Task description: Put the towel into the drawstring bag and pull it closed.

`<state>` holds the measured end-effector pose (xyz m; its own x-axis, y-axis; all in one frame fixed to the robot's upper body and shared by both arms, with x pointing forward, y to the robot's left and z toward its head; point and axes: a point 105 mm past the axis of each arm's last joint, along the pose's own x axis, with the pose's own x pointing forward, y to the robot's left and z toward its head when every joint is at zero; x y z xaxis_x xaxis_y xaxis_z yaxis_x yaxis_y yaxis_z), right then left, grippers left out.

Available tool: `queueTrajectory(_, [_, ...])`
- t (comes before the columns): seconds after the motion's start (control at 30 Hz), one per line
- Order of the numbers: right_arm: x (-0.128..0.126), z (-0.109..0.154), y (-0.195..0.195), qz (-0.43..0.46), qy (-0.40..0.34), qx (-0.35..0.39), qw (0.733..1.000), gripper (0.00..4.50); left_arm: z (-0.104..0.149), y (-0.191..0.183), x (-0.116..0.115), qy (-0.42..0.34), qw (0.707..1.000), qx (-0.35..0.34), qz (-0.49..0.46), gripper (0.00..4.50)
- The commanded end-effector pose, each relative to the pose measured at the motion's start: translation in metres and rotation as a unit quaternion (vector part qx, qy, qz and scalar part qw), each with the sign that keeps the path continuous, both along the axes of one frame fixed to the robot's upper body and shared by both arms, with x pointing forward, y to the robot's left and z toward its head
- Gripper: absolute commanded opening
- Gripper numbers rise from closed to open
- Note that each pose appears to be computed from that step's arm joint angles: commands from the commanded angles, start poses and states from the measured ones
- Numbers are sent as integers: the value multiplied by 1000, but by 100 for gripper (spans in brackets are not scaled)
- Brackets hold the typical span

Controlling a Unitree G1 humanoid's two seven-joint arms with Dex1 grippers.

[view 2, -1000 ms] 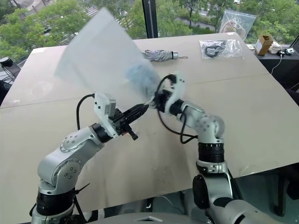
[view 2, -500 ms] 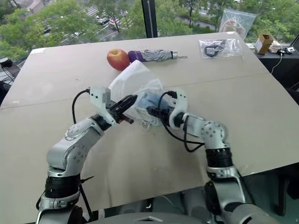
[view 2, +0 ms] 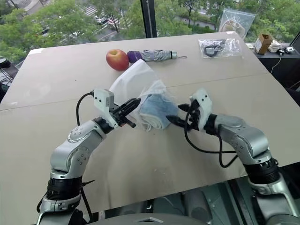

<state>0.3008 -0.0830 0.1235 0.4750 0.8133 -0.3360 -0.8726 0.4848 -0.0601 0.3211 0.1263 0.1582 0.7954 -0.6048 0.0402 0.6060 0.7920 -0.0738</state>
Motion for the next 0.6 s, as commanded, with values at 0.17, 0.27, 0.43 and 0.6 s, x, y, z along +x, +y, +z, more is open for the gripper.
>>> queueTrajectory(0.17, [22,-12,34,-9,-44,-14,999,329,11,-13,-8,-20,999,14,-41,0])
queueTrajectory(0.27, [49,15,55,-62,-83,58,993,211,6,-21,-14,-15,997,27,-69,0])
queueTrajectory(0.43, [57,54,76,-68,-124,160,977,10,5,-24,-16,-14,996,34,-82,0])
queueTrajectory(0.6, [36,5,59,-22,-84,55,995,10,7,-19,-12,-21,996,41,-72,0])
